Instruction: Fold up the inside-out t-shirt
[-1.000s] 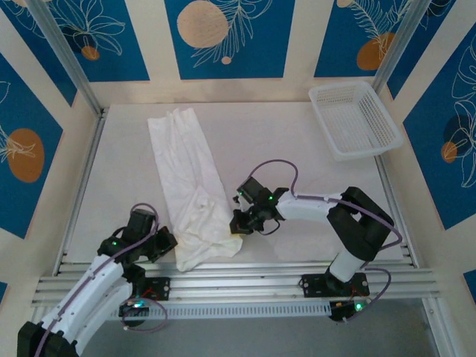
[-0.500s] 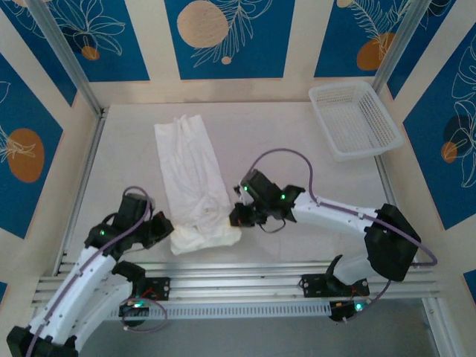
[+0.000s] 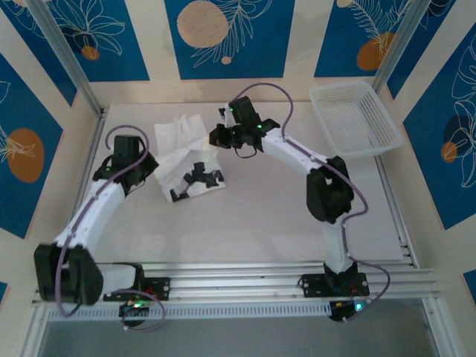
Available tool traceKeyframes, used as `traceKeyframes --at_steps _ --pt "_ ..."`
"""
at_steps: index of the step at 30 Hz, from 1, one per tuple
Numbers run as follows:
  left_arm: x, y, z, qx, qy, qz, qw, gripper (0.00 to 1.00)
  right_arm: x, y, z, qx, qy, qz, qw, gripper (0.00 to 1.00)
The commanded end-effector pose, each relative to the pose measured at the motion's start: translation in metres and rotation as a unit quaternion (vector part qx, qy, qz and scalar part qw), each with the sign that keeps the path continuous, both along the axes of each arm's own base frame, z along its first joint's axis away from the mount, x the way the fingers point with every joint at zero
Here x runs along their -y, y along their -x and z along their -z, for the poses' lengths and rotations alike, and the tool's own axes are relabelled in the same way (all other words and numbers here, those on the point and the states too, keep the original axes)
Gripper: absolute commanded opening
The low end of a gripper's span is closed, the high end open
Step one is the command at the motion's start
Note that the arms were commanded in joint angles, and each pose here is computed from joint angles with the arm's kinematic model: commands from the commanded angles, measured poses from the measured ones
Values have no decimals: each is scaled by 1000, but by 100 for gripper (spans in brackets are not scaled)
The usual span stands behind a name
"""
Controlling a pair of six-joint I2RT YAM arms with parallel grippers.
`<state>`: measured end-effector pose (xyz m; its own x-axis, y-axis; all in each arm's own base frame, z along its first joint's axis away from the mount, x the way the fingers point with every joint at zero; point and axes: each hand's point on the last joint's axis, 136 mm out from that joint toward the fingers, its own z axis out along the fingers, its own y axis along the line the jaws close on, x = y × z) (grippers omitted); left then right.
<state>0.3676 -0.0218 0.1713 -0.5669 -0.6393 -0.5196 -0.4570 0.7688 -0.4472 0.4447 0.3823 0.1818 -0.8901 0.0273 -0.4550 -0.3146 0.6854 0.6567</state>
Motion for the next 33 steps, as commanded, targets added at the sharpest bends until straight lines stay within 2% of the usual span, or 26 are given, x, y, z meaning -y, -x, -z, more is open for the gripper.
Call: traceKeyframes --at_steps 1,5,9,15,16,17,18,19,22,26,30,33 --pt "-12 -48 -4 38 -1 6 999 0 -5 -20 14 -12 -1 -19 1000 2" --pt "-14 -90 19 37 29 15 999 0 -18 -52 31 -4 -13 -31 999 6" --pt "-16 -126 34 40 32 22 998 0 -26 -79 32 6 -35 -28 999 12" --pt "-21 -163 46 47 37 17 998 0 -25 -110 42 25 -55 -20 998 39" --pt "-21 -167 49 44 37 15 998 0 -23 -115 43 30 -58 -18 998 50" --pt "-23 -170 52 40 36 11 998 0 -21 -118 42 36 -61 -18 997 79" --pt "-25 -173 55 38 35 7 999 0 -17 -122 38 41 -65 -15 997 97" --pt "-28 -175 57 36 35 3 999 5 -13 -125 31 45 -73 -14 996 99" --pt "-29 -182 53 41 45 5 998 28 7 -137 6 44 -99 1 994 99" --pt "-38 -174 20 70 38 3 997 50 39 -136 -30 44 -96 16 994 99" --pt "-48 -128 -5 64 12 -10 998 57 54 -99 -17 -2 -55 13 998 100" --pt "-37 -84 7 48 26 6 999 57 57 -58 11 -13 -35 14 999 99"
